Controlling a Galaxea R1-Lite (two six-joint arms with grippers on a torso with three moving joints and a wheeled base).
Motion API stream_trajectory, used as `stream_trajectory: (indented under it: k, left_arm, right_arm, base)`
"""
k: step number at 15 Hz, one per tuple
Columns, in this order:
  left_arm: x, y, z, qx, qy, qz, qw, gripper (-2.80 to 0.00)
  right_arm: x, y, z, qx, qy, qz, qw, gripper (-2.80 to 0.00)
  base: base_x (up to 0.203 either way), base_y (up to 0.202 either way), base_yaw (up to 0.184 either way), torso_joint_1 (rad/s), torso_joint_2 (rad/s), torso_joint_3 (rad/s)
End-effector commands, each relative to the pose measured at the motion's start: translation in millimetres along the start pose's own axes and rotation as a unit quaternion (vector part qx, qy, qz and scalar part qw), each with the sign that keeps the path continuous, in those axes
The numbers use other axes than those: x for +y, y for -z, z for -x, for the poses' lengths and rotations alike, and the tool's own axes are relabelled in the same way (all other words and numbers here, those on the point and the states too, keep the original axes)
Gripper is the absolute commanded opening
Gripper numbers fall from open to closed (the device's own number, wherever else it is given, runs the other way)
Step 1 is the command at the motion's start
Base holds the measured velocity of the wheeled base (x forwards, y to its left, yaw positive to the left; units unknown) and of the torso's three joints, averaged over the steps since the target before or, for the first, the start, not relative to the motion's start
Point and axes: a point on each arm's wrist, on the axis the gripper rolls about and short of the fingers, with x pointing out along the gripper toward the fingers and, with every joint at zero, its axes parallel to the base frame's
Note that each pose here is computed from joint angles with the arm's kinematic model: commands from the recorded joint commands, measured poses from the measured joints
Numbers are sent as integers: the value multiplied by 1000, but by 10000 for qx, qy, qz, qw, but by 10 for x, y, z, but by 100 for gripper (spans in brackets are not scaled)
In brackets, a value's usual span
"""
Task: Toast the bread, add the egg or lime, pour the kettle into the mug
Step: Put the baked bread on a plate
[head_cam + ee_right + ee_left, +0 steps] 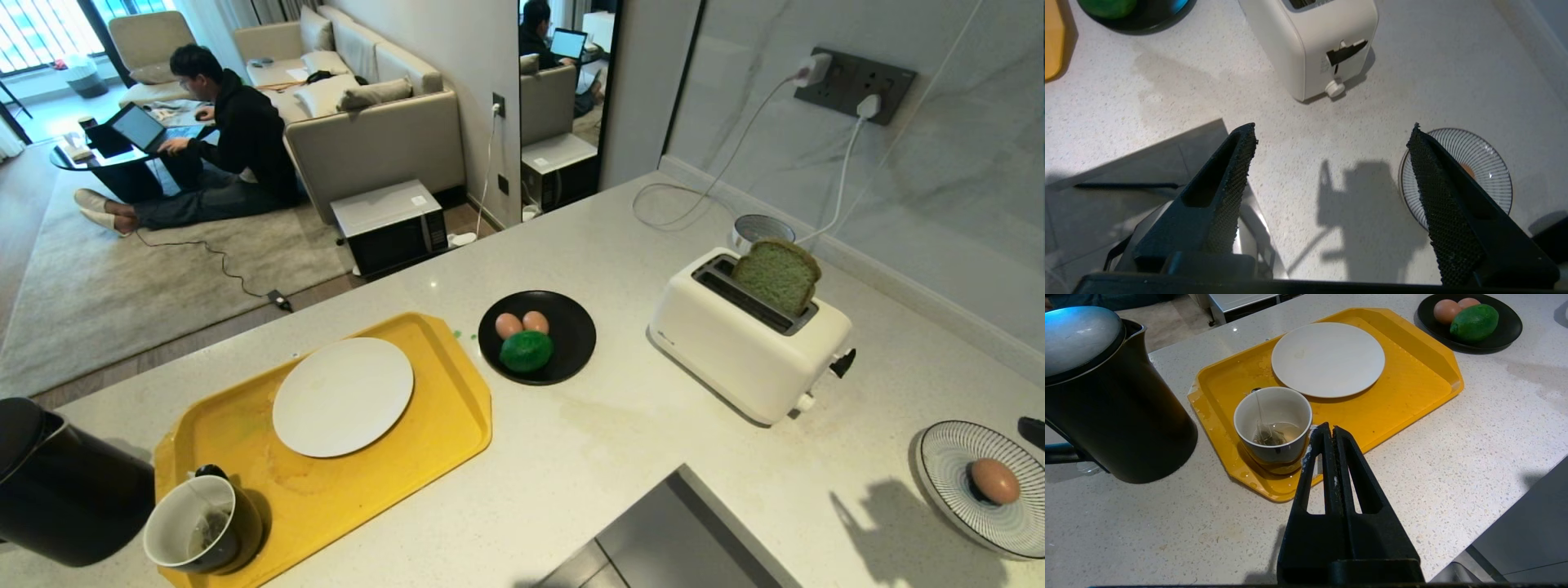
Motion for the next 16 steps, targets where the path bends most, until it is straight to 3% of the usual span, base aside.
stream_trajectory:
  k: [1, 3, 10, 16]
  left_arm:
    - [0, 1, 1, -1, -8, -2, 10000, -280]
    - [0, 1, 1, -1, -1, -2, 10000, -280]
    - [0, 1, 1, -1, 0, -2, 10000, -280]
    - [0, 1, 1, -1, 0, -2, 10000, -280]
  right_arm:
    - [-15, 105, -148, -622, 75, 229, 9978, 0]
    - [-23, 154, -237, -682, 62, 277, 9973, 0]
    - [-123, -295, -449, 204, -208, -187, 9994, 0]
    - [-249, -562, -1043, 550, -375, -229, 9975, 0]
  base:
    - [0, 0, 0, 0, 0, 0]
    - [0, 0, 0, 0, 0, 0]
    - [0, 0, 0, 0, 0, 0]
    - [0, 0, 0, 0, 0, 0]
